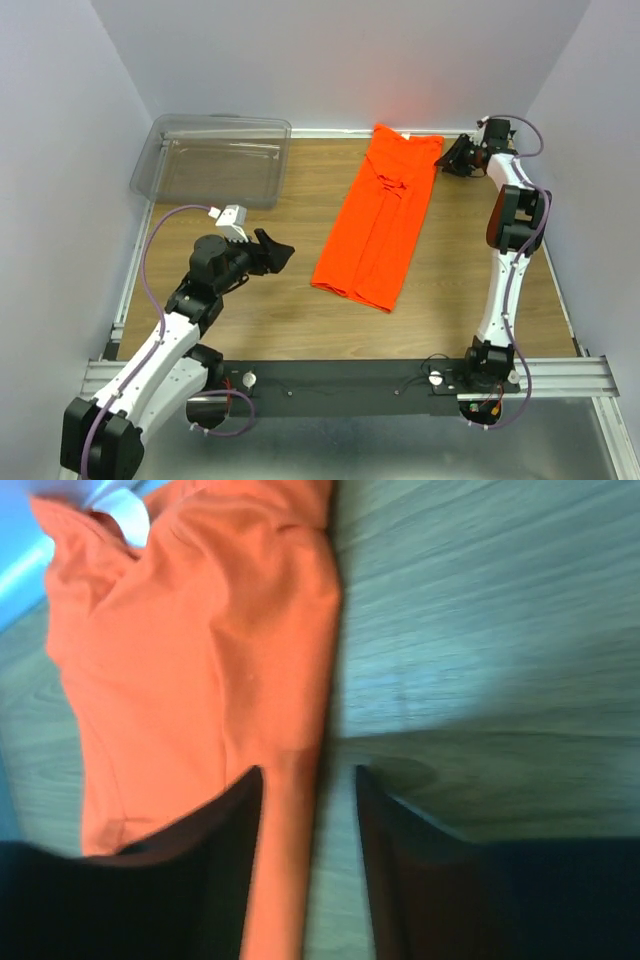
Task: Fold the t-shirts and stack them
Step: Fold the tshirt
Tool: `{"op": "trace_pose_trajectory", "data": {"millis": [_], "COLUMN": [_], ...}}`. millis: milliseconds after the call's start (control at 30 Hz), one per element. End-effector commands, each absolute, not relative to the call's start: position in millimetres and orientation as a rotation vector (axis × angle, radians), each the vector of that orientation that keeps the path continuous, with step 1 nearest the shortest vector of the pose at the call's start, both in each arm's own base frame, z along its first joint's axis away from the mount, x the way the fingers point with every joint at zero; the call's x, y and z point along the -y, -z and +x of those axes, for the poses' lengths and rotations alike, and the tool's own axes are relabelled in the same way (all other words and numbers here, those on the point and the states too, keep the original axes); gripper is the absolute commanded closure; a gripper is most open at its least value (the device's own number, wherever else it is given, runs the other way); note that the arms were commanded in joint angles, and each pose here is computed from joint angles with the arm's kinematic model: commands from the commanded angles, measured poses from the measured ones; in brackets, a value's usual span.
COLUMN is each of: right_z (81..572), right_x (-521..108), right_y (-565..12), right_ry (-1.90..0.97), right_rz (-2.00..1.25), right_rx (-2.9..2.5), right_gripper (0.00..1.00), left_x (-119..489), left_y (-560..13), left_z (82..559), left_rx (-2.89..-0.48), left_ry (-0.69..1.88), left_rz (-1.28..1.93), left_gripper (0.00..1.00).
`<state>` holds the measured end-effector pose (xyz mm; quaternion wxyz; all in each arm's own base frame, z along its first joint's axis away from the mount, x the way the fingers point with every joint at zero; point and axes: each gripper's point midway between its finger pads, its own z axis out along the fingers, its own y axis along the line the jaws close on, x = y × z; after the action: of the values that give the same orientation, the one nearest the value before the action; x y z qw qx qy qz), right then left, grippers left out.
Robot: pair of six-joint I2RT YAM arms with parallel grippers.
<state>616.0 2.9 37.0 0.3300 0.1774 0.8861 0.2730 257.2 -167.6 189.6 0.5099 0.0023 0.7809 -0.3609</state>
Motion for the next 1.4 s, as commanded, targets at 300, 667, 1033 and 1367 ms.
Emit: {"op": "trace_pose_trajectory", "data": {"millis": [300, 667, 1033, 1367], "right_z": [489.4, 326.1, 300.9, 258.0], "right_x": [-29.6, -96.5, -107.5, -132.9], "right_y": [-110.3, -193.7, -187.5, -166.1], "right_ry": [-0.707, -0.822, -0.869, -0.741], "right_rz": [-0.369, -0.944, -0.97, -1.406], "right_rx": [-2.277, -1.736, -1.75, -1.704], "right_gripper": [0.34, 0.0, 0.04, 0.05], "left_x": [220.6, 255.2, 264.5, 279.0], "left_y": [-116.5, -39.8, -6.0, -42.4], "left_z": [266.3, 293.6, 238.0, 175.5], "left_rx": [-2.182, -2.398, -2.55, -2.513], "left_ry": [0.915, 0.74, 0.816, 1.002], "left_rz": [0.008, 0.122, 0.231, 0.166], "left_gripper": [0.2, 0.36, 0.84, 0.95]}}
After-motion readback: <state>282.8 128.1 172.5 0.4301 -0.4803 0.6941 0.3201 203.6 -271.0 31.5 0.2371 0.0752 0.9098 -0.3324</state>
